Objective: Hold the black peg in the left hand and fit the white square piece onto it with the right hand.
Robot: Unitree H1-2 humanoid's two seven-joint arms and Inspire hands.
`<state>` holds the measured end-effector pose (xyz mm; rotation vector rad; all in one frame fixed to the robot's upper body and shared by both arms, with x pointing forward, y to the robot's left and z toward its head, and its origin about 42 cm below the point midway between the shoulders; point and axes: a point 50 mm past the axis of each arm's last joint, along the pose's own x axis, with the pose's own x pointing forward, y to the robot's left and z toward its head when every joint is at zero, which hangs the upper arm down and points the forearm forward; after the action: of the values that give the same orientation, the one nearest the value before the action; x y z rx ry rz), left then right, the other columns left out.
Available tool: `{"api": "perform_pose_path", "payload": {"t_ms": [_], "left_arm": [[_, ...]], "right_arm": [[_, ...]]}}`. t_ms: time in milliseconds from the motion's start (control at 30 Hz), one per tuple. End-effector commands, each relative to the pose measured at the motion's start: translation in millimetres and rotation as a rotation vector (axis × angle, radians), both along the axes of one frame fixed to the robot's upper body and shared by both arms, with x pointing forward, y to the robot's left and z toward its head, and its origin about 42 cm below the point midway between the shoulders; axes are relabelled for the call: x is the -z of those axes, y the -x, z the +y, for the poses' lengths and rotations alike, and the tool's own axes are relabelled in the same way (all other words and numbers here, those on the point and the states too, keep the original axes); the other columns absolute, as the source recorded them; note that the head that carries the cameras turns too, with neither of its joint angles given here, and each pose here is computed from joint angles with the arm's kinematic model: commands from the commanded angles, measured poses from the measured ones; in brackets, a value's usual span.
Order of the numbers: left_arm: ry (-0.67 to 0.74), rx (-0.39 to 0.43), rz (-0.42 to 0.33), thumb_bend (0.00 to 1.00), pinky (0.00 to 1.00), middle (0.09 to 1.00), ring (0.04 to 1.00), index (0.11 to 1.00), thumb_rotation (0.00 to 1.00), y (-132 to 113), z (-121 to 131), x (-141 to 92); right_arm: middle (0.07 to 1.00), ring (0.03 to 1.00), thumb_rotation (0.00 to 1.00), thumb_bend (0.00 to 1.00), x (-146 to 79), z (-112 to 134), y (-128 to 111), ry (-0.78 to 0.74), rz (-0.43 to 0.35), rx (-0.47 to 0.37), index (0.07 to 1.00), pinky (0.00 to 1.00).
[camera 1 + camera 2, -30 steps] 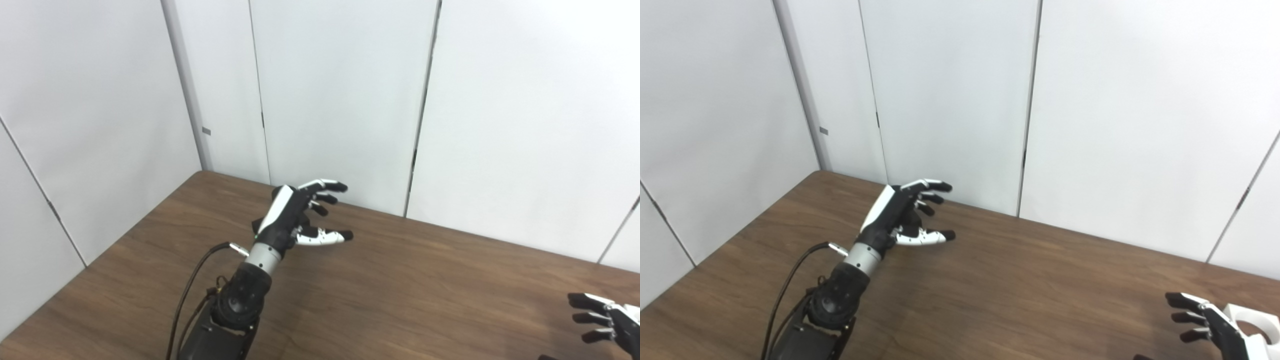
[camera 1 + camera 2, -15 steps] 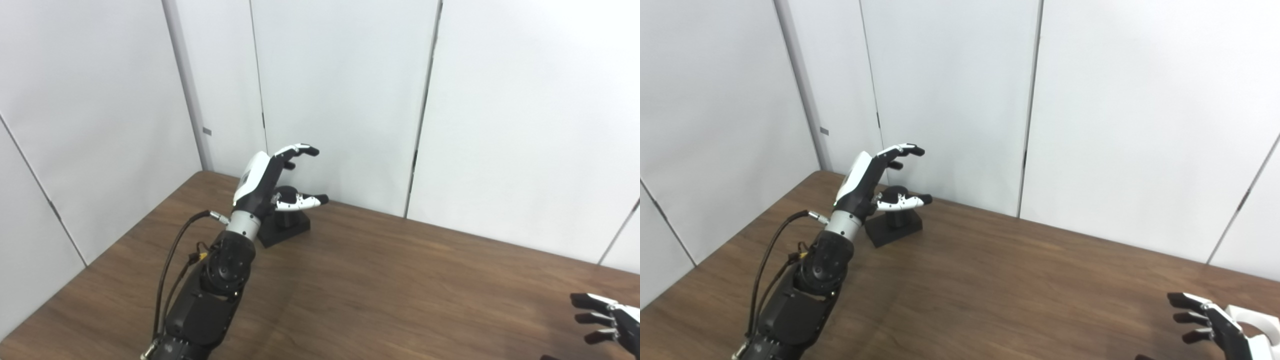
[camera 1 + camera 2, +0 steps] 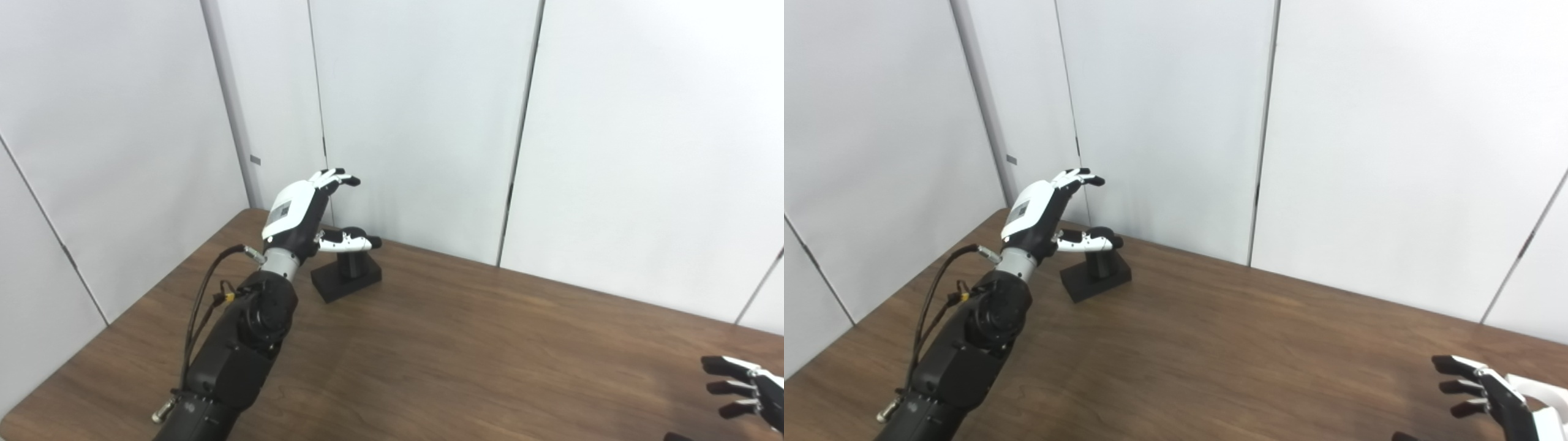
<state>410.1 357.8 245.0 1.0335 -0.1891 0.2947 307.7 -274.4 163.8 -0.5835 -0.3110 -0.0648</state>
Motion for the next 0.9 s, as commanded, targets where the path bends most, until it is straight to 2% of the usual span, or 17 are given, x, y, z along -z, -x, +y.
{"api": "perform_pose_path", "payload": {"t_ms": [0,100,200,400,667,867], "left_arm": [[-0.076,-0.059,-0.074,1.00,0.90,0.974,0.998,0.830,0.39,-9.6,7.9,-29.2],[-0.130,-0.123,-0.039,1.00,0.89,0.996,1.000,0.850,0.45,-12.3,12.5,-24.9],[-0.175,-0.172,0.023,1.00,0.96,1.000,1.000,0.887,0.49,-14.7,17.0,-20.9],[-0.272,-0.255,0.125,1.00,0.97,1.000,1.000,0.897,0.60,-20.5,23.7,-14.1],[-0.250,-0.266,0.232,1.00,0.99,1.000,1.000,0.875,0.61,-26.4,31.1,11.2],[-0.270,-0.271,0.301,1.00,0.97,1.000,1.000,0.875,0.67,-27.4,31.7,23.6]], "right_arm": [[0.704,0.631,0.00,0.58,-18.6,-0.3,-3.3,0.003,-0.064,0.000,0.685,0.47],[0.701,0.632,0.00,0.58,-20.7,0.2,-2.6,0.002,-0.068,0.002,0.683,0.47],[0.698,0.629,0.00,0.59,-21.6,-0.1,-2.6,0.001,-0.075,0.000,0.678,0.47],[0.700,0.625,0.00,0.59,-23.5,0.6,-2.5,0.004,-0.076,-0.001,0.683,0.47],[0.696,0.618,0.00,0.59,-25.4,1.5,-0.9,0.001,-0.073,-0.002,0.680,0.46],[0.700,0.625,0.00,0.59,-27.5,1.8,1.1,-0.002,-0.066,0.000,0.684,0.47]]}}
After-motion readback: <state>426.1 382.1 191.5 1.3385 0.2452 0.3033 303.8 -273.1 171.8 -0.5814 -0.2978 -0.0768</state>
